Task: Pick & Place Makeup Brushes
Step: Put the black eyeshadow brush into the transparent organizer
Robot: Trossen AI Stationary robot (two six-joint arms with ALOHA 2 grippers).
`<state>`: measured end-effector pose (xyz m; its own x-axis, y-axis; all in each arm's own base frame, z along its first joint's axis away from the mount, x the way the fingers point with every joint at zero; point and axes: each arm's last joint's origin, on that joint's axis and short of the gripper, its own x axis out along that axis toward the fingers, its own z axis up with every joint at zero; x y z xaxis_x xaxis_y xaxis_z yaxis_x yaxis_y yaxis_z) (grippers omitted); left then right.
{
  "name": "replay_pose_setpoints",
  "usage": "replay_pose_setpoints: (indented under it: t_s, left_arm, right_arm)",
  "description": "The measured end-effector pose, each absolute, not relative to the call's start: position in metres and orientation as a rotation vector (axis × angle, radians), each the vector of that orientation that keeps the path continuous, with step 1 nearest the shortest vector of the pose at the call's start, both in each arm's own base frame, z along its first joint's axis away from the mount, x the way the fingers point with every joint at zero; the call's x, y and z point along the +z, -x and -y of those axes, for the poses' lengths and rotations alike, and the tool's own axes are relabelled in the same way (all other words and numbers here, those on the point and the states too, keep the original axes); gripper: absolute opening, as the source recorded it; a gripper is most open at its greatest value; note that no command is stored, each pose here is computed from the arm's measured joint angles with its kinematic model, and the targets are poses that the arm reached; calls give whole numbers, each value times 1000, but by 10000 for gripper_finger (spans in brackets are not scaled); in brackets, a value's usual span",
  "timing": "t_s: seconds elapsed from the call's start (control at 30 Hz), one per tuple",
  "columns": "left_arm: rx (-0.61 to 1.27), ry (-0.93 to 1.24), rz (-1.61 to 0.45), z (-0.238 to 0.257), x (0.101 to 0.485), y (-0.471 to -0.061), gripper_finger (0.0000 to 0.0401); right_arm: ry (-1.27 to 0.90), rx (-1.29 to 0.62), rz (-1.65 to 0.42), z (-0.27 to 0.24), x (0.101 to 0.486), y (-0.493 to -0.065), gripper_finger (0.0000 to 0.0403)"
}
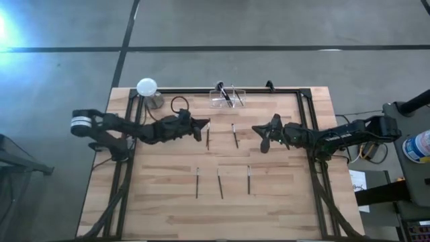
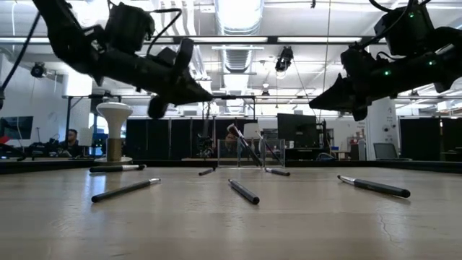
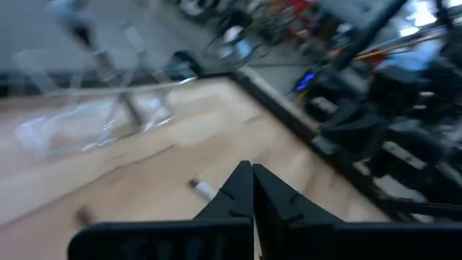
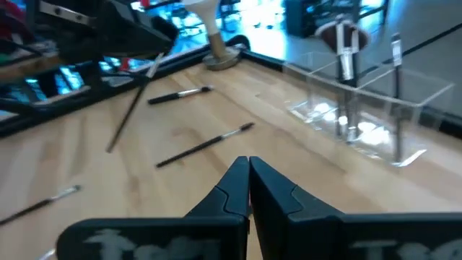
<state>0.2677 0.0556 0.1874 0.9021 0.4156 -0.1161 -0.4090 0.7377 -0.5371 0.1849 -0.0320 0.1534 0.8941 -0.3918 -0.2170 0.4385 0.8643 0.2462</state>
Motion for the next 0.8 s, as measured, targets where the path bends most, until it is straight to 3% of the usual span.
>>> replay_pose_setpoints:
  t_s: [0.23,0.63,0.8]
  left_arm:
    - [295,461,136,-57,182,-295,0]
    - [192,335,175,-62,190,-336,0]
    - [192,295,187,-62,195,-336,0]
  right_arm:
    - [-358,-385,-118,32,170,-196,27]
    - [-458,-294,-116,34,187,-243,159]
    - [-462,-280,-132,37,185,-269,190]
